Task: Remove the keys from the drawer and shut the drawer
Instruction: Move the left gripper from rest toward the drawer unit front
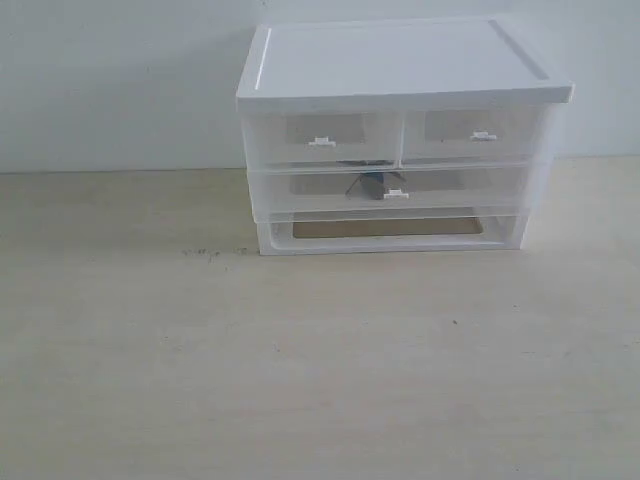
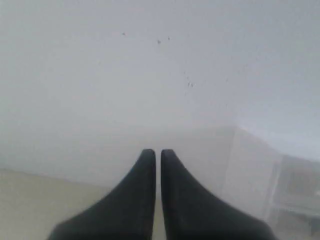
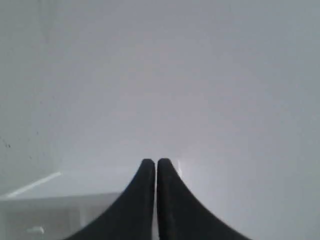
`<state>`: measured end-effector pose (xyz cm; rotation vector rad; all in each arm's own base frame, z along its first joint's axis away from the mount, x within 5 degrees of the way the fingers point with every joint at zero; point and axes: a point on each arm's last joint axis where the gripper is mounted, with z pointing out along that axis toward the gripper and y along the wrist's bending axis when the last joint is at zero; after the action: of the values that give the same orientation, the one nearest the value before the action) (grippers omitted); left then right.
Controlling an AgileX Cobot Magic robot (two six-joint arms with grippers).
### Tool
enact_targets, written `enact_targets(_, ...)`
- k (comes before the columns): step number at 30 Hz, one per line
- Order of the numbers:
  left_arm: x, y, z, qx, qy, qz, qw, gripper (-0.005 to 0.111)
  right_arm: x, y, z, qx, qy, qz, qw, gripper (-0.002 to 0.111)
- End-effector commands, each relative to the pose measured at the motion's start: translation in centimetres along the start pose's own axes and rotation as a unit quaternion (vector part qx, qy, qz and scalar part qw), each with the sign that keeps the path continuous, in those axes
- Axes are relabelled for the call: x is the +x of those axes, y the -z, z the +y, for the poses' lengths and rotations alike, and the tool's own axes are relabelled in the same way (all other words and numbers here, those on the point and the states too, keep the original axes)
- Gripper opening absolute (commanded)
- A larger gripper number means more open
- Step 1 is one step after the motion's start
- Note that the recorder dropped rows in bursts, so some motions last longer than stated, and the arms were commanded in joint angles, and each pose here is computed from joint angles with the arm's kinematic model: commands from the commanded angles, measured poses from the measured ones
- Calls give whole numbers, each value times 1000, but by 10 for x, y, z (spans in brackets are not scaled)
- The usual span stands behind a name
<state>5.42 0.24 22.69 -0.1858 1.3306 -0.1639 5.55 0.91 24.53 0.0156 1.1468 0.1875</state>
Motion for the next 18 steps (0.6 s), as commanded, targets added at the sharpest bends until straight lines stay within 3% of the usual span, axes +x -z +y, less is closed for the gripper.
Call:
enact_targets(1,-10,1,-2,16,63,-60,996,4,-14,1,7,-38,-17,-77,996,0)
enact_targets(4,-18,3,-6,41,89,-103,990,4,-18,1,9,-49,-16,-89,995,0)
enact_targets(6,-35,1,-19,97,57,-131,985,4,-36,-3,11,-50,-16,-108,993,0)
enact_targets(10,-55,-26,-46,207,-7,-99,973,4,-73,-12,12,-22,-15,-102,994,0)
enact_targets(11,-57,-35,-60,282,-50,-99,953,4,-81,-15,11,-8,-42,-83,996,0)
enact_targets(13,-54,-54,-74,371,-63,-80,923,4,-86,-28,13,-17,-39,-52,998,0)
enact_targets(18,-24,-105,-81,440,-66,-1,896,4,-66,-79,19,-89,-64,59,992,0)
